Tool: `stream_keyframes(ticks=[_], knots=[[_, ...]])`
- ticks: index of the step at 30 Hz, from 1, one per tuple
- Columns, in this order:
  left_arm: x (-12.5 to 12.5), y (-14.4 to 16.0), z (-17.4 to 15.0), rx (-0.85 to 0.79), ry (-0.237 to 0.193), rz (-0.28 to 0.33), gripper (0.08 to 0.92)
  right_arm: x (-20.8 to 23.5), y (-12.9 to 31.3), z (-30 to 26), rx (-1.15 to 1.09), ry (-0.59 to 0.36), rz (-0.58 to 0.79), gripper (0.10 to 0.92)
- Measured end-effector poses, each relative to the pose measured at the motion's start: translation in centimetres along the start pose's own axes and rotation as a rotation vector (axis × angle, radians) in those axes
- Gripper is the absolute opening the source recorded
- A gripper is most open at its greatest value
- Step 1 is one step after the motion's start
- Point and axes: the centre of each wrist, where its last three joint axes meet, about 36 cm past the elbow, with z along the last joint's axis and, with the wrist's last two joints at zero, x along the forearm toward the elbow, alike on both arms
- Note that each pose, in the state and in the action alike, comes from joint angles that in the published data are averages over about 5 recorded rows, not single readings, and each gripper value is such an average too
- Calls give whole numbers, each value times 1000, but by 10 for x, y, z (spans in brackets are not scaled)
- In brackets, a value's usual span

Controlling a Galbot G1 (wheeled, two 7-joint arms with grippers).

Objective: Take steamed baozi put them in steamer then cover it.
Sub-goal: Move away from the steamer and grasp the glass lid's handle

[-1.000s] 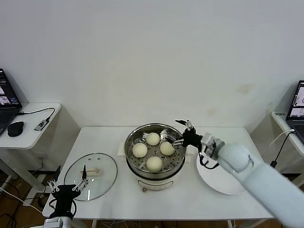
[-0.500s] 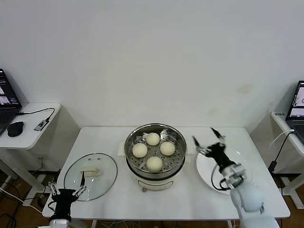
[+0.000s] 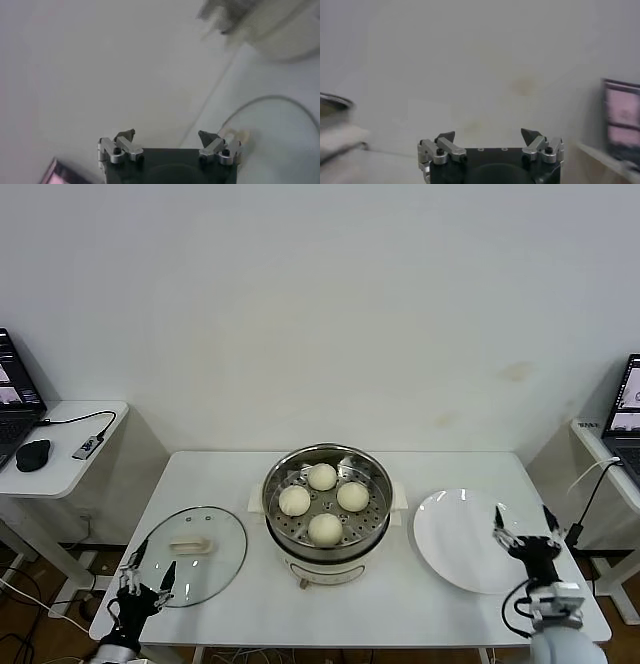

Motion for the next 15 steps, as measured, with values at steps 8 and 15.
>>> stream_keyframes(ticks=[8,15], knots=[[-29,-11,23,-168,-50,59,823,18,-12,16,13,39,99,823],[-56,-13,35,-243,-62,68,823,30,-21,23,29,63,152,823]])
